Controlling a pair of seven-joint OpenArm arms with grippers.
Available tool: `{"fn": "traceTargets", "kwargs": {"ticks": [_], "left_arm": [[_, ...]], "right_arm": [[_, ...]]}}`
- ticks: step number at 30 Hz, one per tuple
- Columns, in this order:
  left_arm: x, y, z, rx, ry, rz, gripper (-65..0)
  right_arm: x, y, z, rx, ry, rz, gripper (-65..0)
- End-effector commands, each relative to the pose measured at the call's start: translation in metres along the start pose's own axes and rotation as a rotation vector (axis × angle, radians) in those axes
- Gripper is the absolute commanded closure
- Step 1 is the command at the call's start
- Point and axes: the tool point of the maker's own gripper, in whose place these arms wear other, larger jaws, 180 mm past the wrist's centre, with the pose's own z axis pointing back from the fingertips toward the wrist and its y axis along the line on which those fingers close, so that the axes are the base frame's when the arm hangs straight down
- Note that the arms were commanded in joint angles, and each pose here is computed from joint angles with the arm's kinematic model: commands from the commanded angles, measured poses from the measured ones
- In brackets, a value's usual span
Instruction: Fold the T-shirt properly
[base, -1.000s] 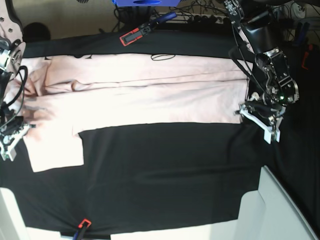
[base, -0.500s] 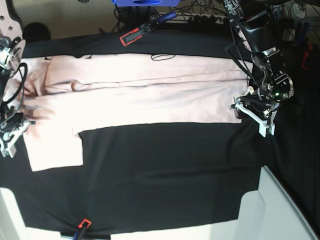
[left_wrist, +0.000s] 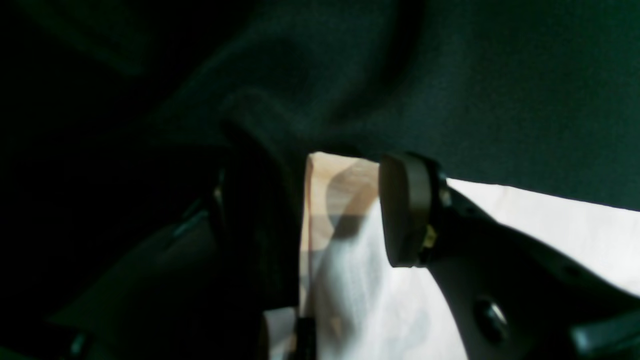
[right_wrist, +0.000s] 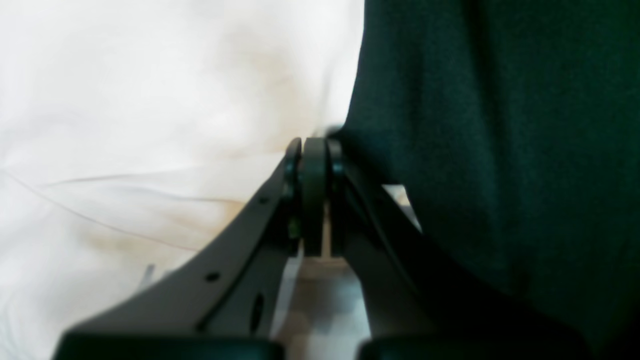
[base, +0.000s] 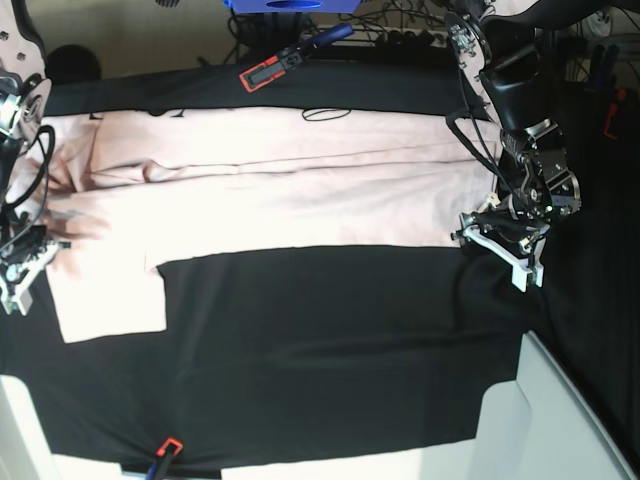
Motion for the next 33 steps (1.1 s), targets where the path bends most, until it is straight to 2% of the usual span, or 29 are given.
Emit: {"fn": "traceTargets", "kwargs": {"ticks": [1,3,4,9,13,15,19,25,33], "left_arm": [[0.005,0.0,0.001,0.0,0.002,-0.003,-37.8],[0.004,0.0,0.001,0.001,0.003,-0.003,-36.3],[0.002,0.0,0.001,0.002,0.006,-0.003,-32.8],[-0.001,0.002,0.001,0.005,0.016,-0.006,-9.2],[0.0,0.002,0.001,0.005,0.012,-0.006,-5.4],[0.002,0.002,0.002,0.004,0.006,-0.003,0.0],[0.018,0.006,0.008,0.019,-0.037,-0.015,0.0],[0.054,0.001,0.029,0.043,-0.147,-0.064,0.0],[0.064,0.001,0.034,0.047,-0.175,-0.07,0.0]], "right_arm": [[0.024,-0.013,0.01,-0.023,-0.06,0.003,0.0],[0.024,-0.013,0.01,-0.023,-0.06,0.003,0.0],[0.024,-0.013,0.01,-0.023,-0.06,0.003,0.0],[0.024,-0.012,0.009,-0.02,-0.06,0.003,0.0],[0.024,-0.012,0.009,-0.02,-0.06,0.003,0.0],[0.024,-0.011,0.009,-0.019,-0.062,0.004,0.0],[0.026,-0.011,0.009,-0.018,-0.069,0.004,0.0],[0.06,-0.022,0.03,-0.07,-0.162,0.038,0.0],[0.074,-0.027,0.04,-0.093,-0.203,0.054,0.0]]}}
